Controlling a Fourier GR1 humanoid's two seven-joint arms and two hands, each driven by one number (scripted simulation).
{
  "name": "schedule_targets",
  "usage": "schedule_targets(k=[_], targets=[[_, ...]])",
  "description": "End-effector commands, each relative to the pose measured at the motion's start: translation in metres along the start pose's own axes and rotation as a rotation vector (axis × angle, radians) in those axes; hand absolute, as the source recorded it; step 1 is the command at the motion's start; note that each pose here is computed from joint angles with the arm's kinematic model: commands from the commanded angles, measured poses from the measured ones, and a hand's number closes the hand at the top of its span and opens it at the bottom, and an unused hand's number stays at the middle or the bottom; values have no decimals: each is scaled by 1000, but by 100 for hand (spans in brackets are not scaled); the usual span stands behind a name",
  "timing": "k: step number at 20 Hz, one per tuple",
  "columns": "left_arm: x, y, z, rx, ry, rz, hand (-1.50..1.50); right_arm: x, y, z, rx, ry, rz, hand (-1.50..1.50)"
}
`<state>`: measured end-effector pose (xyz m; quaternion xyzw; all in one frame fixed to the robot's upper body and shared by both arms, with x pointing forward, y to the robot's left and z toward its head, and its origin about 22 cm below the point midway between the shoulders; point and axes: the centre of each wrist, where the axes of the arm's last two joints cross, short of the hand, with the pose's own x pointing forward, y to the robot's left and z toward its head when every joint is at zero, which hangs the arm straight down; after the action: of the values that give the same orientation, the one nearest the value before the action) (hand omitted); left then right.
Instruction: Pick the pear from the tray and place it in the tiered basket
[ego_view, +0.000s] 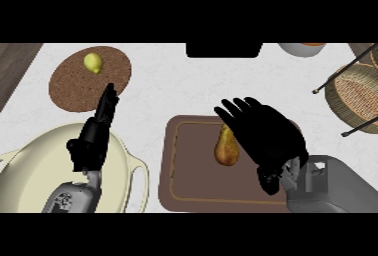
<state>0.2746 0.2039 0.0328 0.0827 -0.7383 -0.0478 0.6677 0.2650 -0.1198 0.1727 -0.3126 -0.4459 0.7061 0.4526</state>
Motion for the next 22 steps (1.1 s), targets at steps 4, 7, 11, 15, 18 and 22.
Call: schedule_targets(k=[4,7,11,15,18,22], targets=[[3,-3,9,9,10,-6,0,-20,19,-20,25,45,-33,-150],[3,-4,-4,5,8,13,0,-11,13,-20,48,28,-47,-150],[-14,-2,1,-1,-2,1,0,-2,33,-33,20,-16,-63,-150],[-16,-3,0,-15,-3,-3,0,-14,40,-44,45,-21,-70,-150],[8,13,3,7,0,5,0,-20,32,-45,67,-42,-69,-150],[-8,-4,7,7,14,2,0,-6,33,-45,63,-43,-94,-150]])
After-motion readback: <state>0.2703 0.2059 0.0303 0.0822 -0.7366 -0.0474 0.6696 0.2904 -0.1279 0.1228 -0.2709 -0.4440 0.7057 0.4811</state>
